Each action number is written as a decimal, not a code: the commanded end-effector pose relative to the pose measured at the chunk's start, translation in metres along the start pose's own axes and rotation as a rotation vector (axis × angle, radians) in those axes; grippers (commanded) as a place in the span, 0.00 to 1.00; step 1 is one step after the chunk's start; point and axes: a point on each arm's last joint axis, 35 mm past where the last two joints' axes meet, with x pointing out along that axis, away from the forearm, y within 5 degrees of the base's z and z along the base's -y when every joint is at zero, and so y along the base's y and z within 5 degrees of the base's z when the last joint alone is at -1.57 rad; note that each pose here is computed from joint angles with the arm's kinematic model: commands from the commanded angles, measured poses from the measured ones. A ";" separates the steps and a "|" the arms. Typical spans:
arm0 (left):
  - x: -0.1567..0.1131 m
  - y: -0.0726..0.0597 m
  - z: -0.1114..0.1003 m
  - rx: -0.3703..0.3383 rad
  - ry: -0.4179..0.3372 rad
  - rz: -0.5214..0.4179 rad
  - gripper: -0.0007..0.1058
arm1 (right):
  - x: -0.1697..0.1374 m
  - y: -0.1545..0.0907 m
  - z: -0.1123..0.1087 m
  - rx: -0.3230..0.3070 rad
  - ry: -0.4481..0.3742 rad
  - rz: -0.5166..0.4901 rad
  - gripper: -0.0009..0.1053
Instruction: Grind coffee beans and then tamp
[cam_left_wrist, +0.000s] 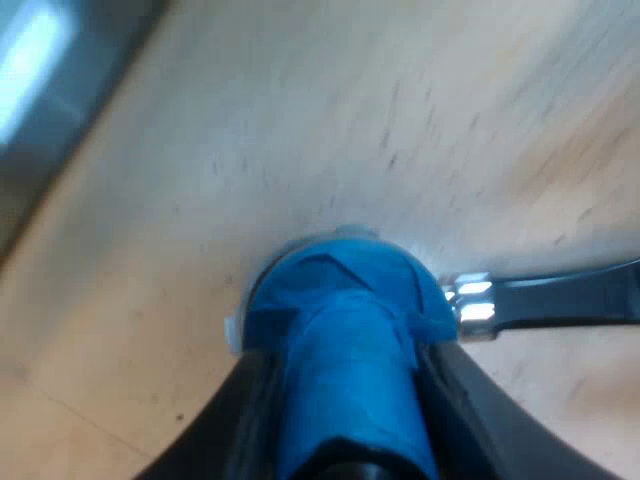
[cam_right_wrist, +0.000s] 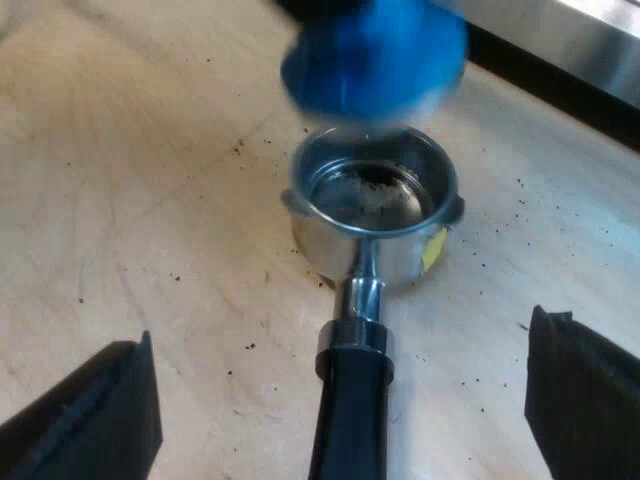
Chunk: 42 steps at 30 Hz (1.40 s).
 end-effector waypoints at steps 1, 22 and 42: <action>-0.015 0.009 -0.006 -0.041 0.015 0.021 0.01 | -0.003 -0.002 0.009 0.023 -0.048 -0.003 0.73; -0.002 0.108 -0.068 -0.390 0.087 0.204 0.01 | 0.014 -0.007 0.035 0.002 -0.138 0.049 0.73; 0.039 0.137 -0.081 -0.486 0.216 0.234 0.27 | 0.030 0.005 0.029 -0.005 -0.149 0.151 0.73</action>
